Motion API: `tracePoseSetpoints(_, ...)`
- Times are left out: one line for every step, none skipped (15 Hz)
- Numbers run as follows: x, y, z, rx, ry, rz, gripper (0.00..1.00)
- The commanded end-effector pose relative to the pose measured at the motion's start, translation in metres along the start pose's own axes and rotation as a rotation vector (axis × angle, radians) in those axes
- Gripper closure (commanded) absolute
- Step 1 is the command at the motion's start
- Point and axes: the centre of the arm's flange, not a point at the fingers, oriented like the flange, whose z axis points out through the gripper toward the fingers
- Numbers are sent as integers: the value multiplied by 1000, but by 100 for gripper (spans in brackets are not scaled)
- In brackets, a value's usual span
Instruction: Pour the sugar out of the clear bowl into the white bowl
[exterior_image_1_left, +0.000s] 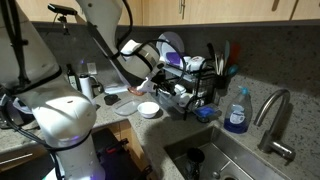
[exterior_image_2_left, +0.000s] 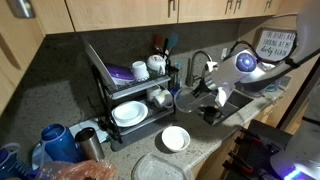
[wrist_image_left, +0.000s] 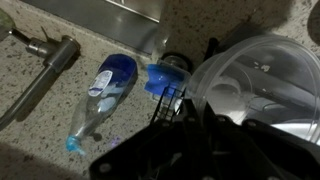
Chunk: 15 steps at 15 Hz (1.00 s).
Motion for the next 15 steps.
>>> tracePoseSetpoints(-14, 5, -1, 84, -114, -8, 98)
tracePoseSetpoints(-21, 5, 2, 105, -141, -4, 98)
tracePoseSetpoints(-30, 6, 5, 123, -172, -3, 98)
tracePoseSetpoints(-38, 5, 8, 132, -202, -3, 98)
tracePoseSetpoints(-45, 7, 11, 149, -229, 0, 98)
tracePoseSetpoints(-50, 8, 16, 165, -252, 7, 98)
tracePoseSetpoints(-55, 11, 20, 184, -275, 19, 98)
tracePoseSetpoints(-60, 14, 25, 210, -303, 38, 98)
tracePoseSetpoints(-66, 17, 32, 239, -324, 57, 98)
tracePoseSetpoints(-71, 18, 38, 259, -345, 73, 98)
tracePoseSetpoints(-78, 19, 45, 276, -363, 88, 98)
tracePoseSetpoints(-83, 21, 50, 291, -379, 101, 98)
tracePoseSetpoints(-90, 22, 55, 300, -394, 109, 98)
tracePoseSetpoints(-95, 23, 59, 318, -412, 116, 98)
tracePoseSetpoints(-101, 24, 62, 334, -424, 127, 98)
